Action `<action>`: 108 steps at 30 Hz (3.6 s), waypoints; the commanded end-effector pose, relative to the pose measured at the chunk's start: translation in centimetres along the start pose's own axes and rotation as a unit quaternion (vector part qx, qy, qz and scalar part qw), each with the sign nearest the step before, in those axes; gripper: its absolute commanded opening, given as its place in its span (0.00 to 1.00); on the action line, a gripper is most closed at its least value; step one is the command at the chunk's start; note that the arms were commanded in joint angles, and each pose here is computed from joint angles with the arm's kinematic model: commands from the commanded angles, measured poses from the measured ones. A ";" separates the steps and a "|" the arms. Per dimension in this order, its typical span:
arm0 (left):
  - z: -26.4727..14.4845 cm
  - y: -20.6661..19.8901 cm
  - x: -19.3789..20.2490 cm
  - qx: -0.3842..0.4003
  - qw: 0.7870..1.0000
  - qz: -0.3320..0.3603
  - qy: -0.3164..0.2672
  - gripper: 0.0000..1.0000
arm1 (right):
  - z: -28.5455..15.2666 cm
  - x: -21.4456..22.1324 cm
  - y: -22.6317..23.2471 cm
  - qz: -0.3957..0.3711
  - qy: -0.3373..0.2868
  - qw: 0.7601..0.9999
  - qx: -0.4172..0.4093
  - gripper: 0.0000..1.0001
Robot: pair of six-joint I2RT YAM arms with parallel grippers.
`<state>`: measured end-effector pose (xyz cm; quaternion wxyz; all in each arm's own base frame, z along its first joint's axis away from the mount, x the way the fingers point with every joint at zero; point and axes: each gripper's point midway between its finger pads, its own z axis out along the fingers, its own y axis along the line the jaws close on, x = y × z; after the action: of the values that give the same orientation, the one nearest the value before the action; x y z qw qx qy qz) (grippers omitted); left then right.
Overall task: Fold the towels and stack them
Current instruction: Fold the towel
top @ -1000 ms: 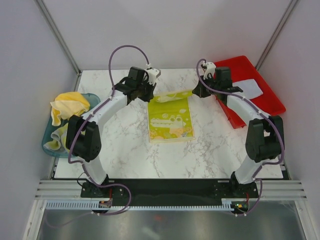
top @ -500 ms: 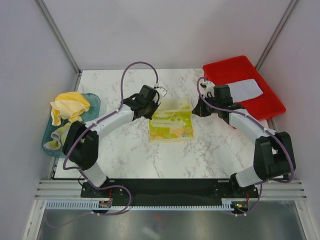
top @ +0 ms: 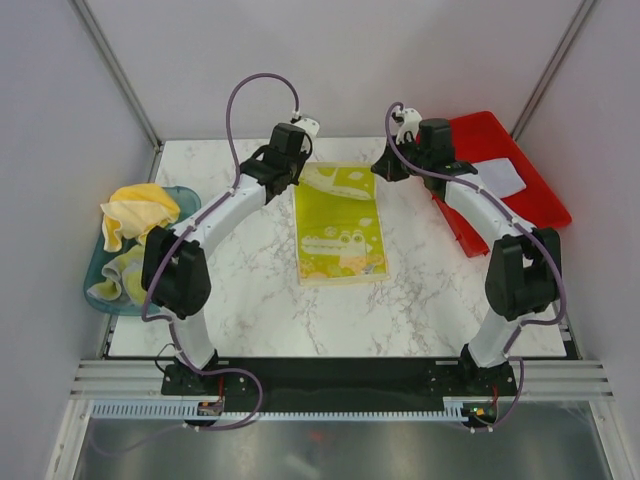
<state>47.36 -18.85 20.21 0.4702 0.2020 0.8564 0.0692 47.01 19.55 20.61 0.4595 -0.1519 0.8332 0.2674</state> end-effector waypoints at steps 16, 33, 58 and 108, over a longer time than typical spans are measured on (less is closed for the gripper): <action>0.3 -1.3 2.9 0.063 0.997 0.008 0.032 0.02 | 1.0 1.9 -2.2 -0.063 0.028 0.997 0.021 0.00; -4.6 -6.0 9.5 0.142 0.986 -0.007 0.089 0.02 | -3.3 7.7 0.4 -0.034 0.065 0.997 0.026 0.00; -8.2 -10.4 17.4 0.129 0.977 0.000 0.169 0.02 | -6.3 17.0 2.0 0.014 0.124 0.990 0.066 0.00; -10.5 -13.5 20.2 0.174 0.894 -0.351 0.218 0.47 | -6.9 24.5 2.0 0.240 0.191 0.936 0.170 0.35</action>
<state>24.17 -20.64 5.24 0.2119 -0.0102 0.9671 -0.1403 26.82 16.11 2.90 0.2158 0.0530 0.9593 0.1744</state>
